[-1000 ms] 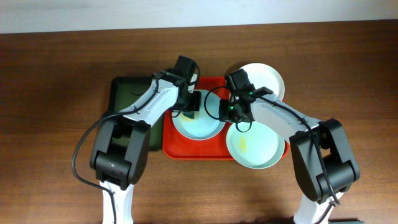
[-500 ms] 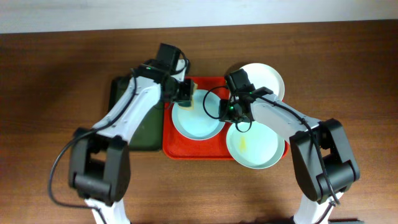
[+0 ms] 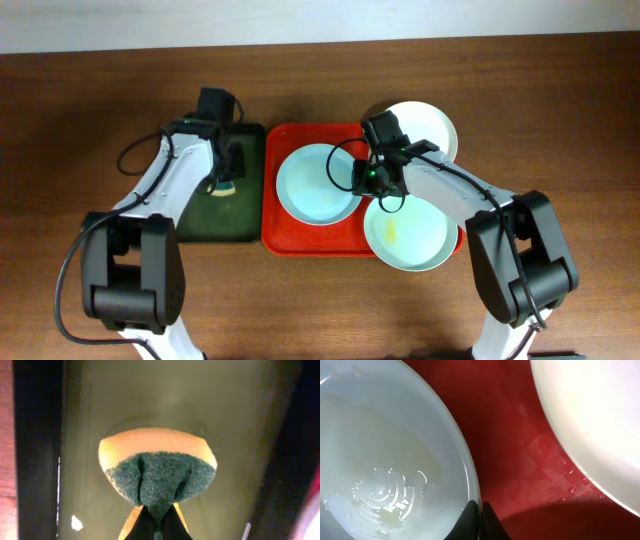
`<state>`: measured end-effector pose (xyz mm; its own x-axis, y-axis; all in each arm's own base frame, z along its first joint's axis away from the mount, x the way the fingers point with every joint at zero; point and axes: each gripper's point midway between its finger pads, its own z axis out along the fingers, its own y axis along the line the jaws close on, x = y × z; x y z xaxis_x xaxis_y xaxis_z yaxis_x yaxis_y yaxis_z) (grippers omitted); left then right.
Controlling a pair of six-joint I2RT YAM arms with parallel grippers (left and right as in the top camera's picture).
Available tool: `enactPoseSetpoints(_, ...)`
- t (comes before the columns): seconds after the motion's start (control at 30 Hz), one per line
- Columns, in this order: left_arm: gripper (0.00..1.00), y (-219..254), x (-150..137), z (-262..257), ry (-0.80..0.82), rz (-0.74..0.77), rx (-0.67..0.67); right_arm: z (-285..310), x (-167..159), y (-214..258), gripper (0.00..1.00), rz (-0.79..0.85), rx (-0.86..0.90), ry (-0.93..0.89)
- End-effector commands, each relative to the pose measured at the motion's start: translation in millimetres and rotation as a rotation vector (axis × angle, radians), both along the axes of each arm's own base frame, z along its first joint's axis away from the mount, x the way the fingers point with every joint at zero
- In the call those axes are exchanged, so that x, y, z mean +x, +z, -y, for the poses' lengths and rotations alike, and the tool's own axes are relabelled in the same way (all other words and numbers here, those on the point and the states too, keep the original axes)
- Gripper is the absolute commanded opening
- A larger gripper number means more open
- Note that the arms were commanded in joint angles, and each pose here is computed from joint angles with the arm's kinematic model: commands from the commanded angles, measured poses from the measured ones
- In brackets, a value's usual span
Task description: Clean dirty plates on tray and stack at the side
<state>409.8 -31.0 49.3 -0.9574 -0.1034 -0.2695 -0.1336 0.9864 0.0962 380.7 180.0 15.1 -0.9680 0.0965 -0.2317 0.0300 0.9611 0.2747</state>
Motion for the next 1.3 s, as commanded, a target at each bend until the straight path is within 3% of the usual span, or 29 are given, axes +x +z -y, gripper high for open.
enactPoseSetpoints(0.0,0.00,-16,-5,-5,-0.007,0.009,0.019,0,-5,2,0.04,-0.002,-0.001,0.001)
enactPoseSetpoints(0.17,0.03,-23,-7,-6,-0.007,0.014,0.018,0,-5,2,0.04,-0.002,-0.001,0.001)
enactPoseSetpoints(0.27,0.38,-19,-6,-5,-0.007,0.016,0.018,0,-5,2,0.05,-0.002,-0.001,0.001)
enactPoseSetpoints(0.33,0.47,2,0,-4,-0.007,0.047,0.013,0,-5,2,0.05,-0.002,-0.001,0.001)
enactPoseSetpoints(0.43,0.64,65,16,-3,-0.003,0.201,-0.007,0,-5,2,0.05,-0.003,-0.001,0.001)
enactPoseSetpoints(0.5,0.91,124,20,-15,0.029,0.353,-0.018,0,-5,2,0.12,-0.003,-0.001,0.001)
enactPoseSetpoints(0.53,1.00,149,17,-31,0.075,0.418,-0.004,0,-5,2,0.13,-0.003,-0.001,0.001)
enactPoseSetpoints(0.67,0.99,193,-7,-90,0.218,0.508,0.061,0,-5,2,0.18,-0.002,-0.001,0.001)
enactPoseSetpoints(0.73,0.99,195,-10,-103,0.250,0.510,0.072,0,-5,2,0.20,-0.003,-0.001,0.001)
enactPoseSetpoints(0.87,0.99,196,-29,-150,0.367,0.473,0.232,0,-5,2,0.25,-0.003,-0.001,0.001)
enactPoseSetpoints(0.97,0.99,194,-44,-186,0.464,0.454,0.254,1,-9,1,0.25,-0.021,-0.009,0.001)
enactPoseSetpoints(1.1,0.99,193,-55,-206,0.518,0.440,0.266,2,-10,0,0.23,-0.027,-0.012,0.001)
enactPoseSetpoints(1.17,1.00,193,-55,-206,0.519,0.439,0.266,2,-10,0,0.18,-0.027,-0.012,0.001)
enactPoseSetpoints(1.27,1.00,193,-55,-206,0.519,0.440,0.267,2,-10,0,0.21,-0.027,-0.011,0.000)
